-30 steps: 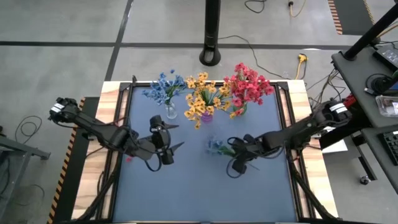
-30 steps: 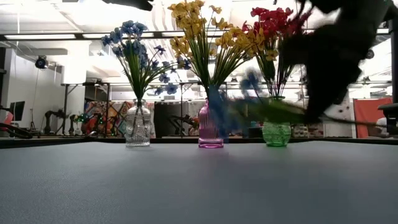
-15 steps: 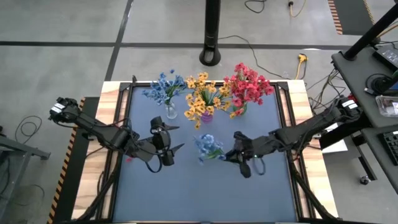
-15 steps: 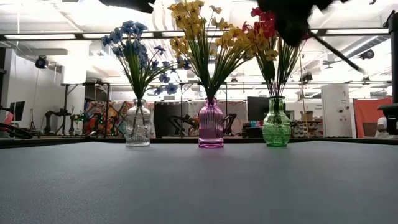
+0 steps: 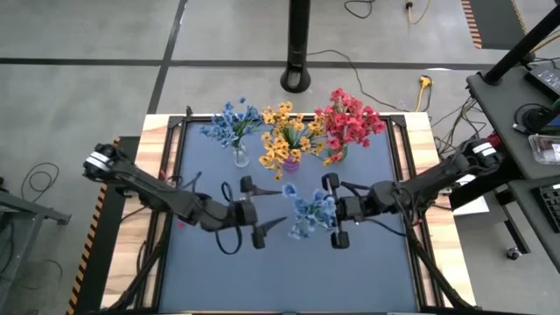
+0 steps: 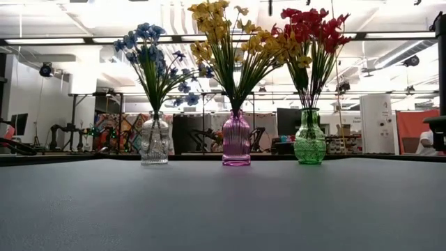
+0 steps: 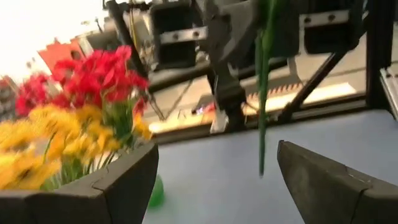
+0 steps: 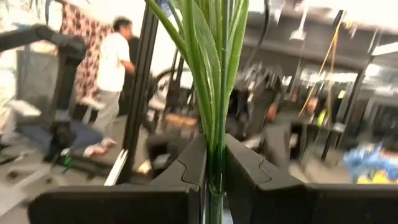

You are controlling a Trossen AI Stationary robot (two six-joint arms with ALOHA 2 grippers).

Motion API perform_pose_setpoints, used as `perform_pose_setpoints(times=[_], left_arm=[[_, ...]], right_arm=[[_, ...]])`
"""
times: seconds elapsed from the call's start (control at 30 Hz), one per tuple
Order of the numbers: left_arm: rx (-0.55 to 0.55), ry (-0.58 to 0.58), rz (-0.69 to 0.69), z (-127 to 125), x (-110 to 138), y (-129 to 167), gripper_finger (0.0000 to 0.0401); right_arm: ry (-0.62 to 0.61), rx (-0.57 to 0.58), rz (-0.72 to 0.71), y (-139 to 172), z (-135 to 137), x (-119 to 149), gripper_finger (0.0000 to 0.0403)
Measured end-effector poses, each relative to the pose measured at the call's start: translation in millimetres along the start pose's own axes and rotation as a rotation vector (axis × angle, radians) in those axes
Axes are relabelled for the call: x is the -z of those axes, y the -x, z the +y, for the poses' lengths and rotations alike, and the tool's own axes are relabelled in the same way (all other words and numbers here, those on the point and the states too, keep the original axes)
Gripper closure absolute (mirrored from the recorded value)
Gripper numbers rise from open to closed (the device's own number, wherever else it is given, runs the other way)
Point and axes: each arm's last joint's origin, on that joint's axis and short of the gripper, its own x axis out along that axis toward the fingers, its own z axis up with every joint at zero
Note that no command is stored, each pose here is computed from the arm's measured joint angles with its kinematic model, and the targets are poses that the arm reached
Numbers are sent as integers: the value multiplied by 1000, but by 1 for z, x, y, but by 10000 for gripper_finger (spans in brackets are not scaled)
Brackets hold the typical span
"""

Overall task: Sort flowers into vase by color
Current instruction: Put the blue flowers into the transparent vase

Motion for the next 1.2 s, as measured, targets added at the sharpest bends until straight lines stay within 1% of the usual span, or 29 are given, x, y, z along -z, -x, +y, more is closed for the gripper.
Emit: perform_pose_setpoints(times=[0.2, 0.33, 0.4, 0.57, 0.67, 0.73, 0.8, 0.9, 1.0, 1.13, 1.2], left_arm=[[-49, -45, -150, -17, 5, -21, 91], [-72, -68, -202, -24, 10, -27, 91], [-58, -60, -226, -26, 10, -28, 91], [39, -33, -276, -27, 6, -26, 92], [40, -16, -288, -26, 3, -24, 100], [39, -13, -287, -25, 3, -24, 121], [35, -5, -286, -25, 3, -25, 153], [5, 4, -274, -23, 4, -25, 218], [-42, 11, -249, -22, 5, -26, 289], [-51, -1, -245, -21, 5, -26, 374], [-51, -10, -242, -21, 5, -26, 391]], right_arm=[[63, 9, -19, -14, 2, 5, 369], [106, 8, 2, -24, 4, 12, 369], [124, 13, 7, -28, 3, 14, 369], [132, 36, 11, -35, -4, 15, 369], [132, 45, 8, -36, -6, 14, 369], [130, 51, 9, -36, -8, 14, 369], [129, 50, 9, -36, -9, 14, 369], [130, 50, 9, -36, -8, 14, 369], [107, 53, 6, -36, -9, 13, 369], [85, 50, 15, -37, -9, 14, 364], [64, 47, 31, -38, -9, 14, 351]])
